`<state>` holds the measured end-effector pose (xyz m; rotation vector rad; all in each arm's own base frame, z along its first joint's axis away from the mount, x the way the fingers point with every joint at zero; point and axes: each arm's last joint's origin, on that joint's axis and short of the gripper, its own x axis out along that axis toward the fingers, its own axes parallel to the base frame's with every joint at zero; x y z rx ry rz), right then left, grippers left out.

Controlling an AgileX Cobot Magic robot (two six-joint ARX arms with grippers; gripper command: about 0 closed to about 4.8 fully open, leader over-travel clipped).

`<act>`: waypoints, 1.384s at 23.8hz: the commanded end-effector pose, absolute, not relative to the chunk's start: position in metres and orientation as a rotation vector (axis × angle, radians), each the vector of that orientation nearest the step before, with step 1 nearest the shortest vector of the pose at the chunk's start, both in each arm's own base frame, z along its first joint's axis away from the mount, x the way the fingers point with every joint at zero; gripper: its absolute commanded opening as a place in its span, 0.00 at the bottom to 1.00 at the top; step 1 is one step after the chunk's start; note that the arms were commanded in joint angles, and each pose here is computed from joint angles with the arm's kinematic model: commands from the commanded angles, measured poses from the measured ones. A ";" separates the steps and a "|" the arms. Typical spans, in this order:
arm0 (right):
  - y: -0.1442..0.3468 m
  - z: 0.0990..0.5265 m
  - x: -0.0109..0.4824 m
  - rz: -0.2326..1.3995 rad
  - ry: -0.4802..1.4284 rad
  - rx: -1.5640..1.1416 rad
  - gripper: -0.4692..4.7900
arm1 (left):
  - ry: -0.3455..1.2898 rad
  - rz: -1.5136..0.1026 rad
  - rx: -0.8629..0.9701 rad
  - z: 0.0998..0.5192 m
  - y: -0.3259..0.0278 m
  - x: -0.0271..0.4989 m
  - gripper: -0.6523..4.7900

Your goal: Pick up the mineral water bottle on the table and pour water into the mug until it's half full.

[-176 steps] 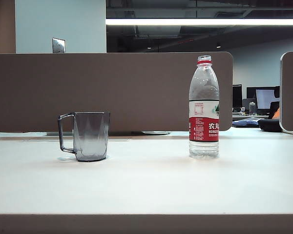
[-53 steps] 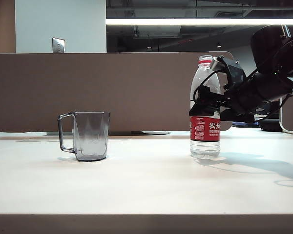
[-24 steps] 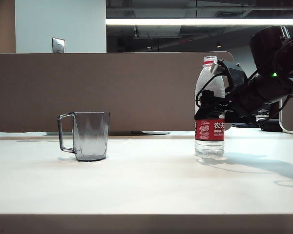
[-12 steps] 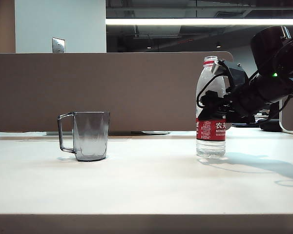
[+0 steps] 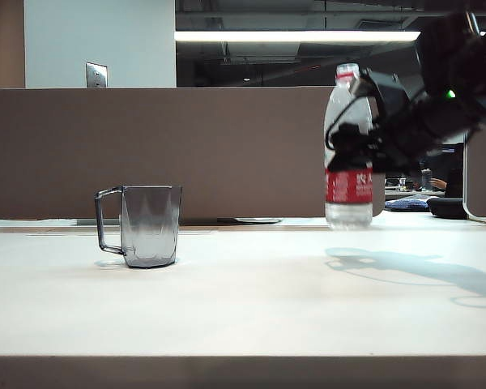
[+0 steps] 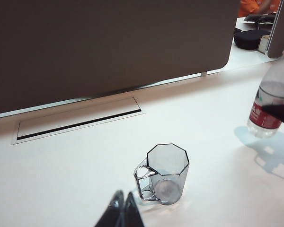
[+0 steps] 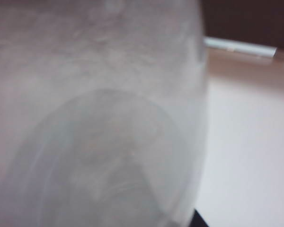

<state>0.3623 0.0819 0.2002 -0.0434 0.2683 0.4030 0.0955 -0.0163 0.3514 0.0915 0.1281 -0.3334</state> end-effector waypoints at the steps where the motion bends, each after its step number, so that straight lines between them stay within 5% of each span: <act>1: 0.093 0.219 0.365 0.413 0.258 -0.140 0.62 | 0.110 -0.332 0.096 0.354 -0.016 0.095 0.11; 15: 0.171 0.279 0.361 0.398 0.231 -0.555 0.62 | 0.110 -0.331 0.096 0.354 -0.016 0.095 0.12; 33: 0.220 0.287 0.339 0.365 0.077 -1.024 0.62 | 0.110 -0.333 0.095 0.354 -0.016 0.095 0.12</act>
